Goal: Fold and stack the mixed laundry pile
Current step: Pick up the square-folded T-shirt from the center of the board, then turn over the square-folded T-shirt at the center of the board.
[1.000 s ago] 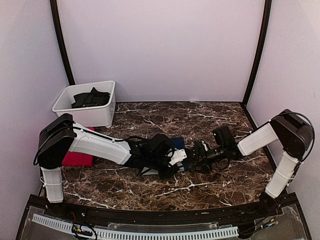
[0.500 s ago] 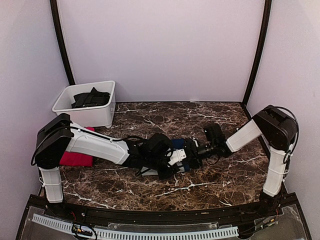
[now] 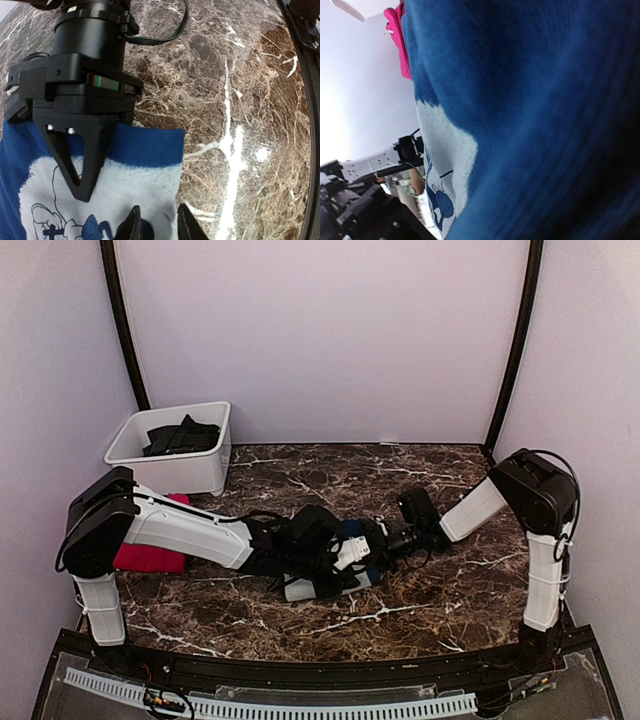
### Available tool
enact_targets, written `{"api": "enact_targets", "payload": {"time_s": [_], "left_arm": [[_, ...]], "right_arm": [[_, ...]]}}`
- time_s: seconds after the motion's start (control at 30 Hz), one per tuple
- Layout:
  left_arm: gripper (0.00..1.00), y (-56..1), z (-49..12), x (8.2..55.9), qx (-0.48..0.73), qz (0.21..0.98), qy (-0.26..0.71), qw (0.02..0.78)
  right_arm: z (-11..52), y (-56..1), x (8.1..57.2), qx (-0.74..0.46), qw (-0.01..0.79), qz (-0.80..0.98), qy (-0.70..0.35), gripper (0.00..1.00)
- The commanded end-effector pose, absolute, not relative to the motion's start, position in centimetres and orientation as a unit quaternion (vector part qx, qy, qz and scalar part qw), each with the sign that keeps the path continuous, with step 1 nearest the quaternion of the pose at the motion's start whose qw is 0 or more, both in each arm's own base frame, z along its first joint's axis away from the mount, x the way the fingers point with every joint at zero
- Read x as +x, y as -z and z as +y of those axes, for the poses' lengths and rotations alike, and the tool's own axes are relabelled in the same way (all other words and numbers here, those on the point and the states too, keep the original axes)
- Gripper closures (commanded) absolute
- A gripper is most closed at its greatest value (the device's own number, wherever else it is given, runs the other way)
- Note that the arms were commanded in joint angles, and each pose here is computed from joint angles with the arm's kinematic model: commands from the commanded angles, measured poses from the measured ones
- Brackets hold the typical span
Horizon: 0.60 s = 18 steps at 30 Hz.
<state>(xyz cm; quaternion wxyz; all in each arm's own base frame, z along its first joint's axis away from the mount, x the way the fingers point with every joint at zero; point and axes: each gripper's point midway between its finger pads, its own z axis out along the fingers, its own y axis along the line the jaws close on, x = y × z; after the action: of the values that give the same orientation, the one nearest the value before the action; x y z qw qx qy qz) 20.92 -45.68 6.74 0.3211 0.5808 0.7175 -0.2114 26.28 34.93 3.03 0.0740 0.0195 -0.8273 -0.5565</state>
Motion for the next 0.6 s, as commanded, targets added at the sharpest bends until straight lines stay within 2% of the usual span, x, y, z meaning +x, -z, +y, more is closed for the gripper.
{"api": "enact_targets", "payload": {"time_s": [0.0,0.03,0.17,0.4,0.57], "left_arm": [[0.68,-9.8,-45.2,20.6,0.553,0.729,0.231,0.33],[0.59,-10.0,-45.0,20.7,0.549,0.732,0.234,0.329],[0.45,-10.6,-43.5,20.7,0.52,0.748,0.25,0.328],[0.4,-11.4,-41.8,20.4,0.499,0.753,0.266,0.336],[0.4,-12.0,-40.8,20.2,0.489,0.752,0.276,0.345]], "right_arm": [[32.4,-3.4,27.0,0.027,0.04,-0.869,0.492,1.0],[31.4,-3.6,27.2,0.023,0.033,-0.878,0.477,1.0],[26.4,-5.1,27.5,0.01,0.012,-0.902,0.432,1.0],[15.9,-7.5,29.0,0.004,-0.037,-0.957,0.289,1.0],[7.8,-12.5,30.3,-0.025,-0.105,-0.985,0.134,1.0]]}}
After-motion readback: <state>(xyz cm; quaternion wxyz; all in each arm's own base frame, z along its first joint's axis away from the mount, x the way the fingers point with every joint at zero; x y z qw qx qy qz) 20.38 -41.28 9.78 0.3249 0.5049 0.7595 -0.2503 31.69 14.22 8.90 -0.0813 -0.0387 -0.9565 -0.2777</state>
